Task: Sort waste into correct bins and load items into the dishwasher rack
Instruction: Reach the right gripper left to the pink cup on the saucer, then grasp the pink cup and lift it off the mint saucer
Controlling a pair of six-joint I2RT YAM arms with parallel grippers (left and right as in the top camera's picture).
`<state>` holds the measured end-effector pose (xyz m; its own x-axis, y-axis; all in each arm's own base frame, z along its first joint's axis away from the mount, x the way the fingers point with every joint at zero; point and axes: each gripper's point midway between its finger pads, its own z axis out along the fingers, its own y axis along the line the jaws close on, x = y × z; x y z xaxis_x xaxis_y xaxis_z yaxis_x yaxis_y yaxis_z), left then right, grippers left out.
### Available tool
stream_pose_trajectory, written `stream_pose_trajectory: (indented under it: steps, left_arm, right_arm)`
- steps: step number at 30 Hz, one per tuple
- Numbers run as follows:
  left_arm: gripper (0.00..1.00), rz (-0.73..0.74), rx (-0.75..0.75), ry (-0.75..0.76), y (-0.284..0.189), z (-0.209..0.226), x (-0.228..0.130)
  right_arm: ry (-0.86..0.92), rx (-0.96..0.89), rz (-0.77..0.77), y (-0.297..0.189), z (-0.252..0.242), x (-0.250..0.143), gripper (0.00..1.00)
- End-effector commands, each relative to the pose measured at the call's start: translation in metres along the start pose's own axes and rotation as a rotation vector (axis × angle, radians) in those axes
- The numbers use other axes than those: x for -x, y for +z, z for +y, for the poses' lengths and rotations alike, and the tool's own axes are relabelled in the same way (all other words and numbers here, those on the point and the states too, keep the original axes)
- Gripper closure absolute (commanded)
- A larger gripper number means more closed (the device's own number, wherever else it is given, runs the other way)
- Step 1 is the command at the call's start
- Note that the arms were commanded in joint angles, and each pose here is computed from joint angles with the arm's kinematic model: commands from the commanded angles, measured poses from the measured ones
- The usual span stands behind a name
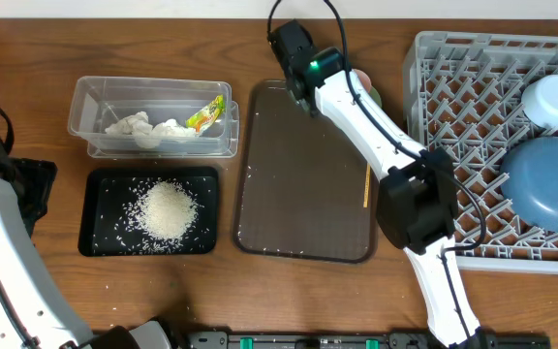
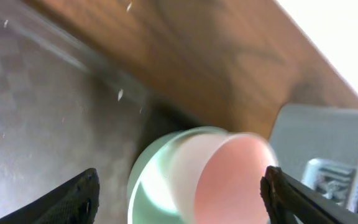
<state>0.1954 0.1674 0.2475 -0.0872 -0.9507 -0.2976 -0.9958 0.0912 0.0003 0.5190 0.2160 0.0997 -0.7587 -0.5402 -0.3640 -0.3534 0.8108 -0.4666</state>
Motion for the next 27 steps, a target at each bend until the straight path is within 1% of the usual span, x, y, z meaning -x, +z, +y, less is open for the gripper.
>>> stream_pose_trajectory:
  steps: [1,3,5,7,12,13,16,18,27]
  left_arm:
    - [0.06,-0.005,0.007,-0.019,0.0,0.002,0.002]
    - [0.06,-0.005,0.007,-0.02,0.0,0.002,0.002]
    - [0.06,-0.005,0.007,-0.02,0.0,0.002,0.002]
    - [0.06,-0.005,0.007,-0.02,0.0,0.002,0.002]
    - [0.06,-0.005,0.007,-0.02,0.0,0.002,0.002]
    - [0.06,-0.005,0.007,-0.02,0.0,0.002,0.002]
    - [0.06,-0.005,0.007,-0.02,0.0,0.002,0.002]
    - [0.06,-0.005,0.007,-0.02,0.0,0.002,0.002]
    - [0.06,-0.005,0.007,-0.02,0.0,0.002,0.002]
  right_arm:
    - [0.061,0.067,0.012,0.003,-0.002,-0.003,0.19]
    - [0.079,0.095,0.016,0.006,-0.004,-0.004,0.21]
    - [0.103,0.125,0.023,0.008,-0.004,-0.006,0.27]
    - [0.129,0.146,0.042,0.011,-0.006,-0.011,0.3]
    - [0.164,0.14,0.083,0.018,-0.021,-0.022,0.36]
    - [0.166,0.147,0.086,0.018,-0.021,-0.023,0.37]
    - [0.169,0.184,0.089,0.018,-0.016,-0.024,0.45]
    - [0.172,0.208,0.088,0.018,-0.013,-0.023,0.48]
    - [0.174,0.249,0.084,0.015,-0.004,-0.021,0.79]
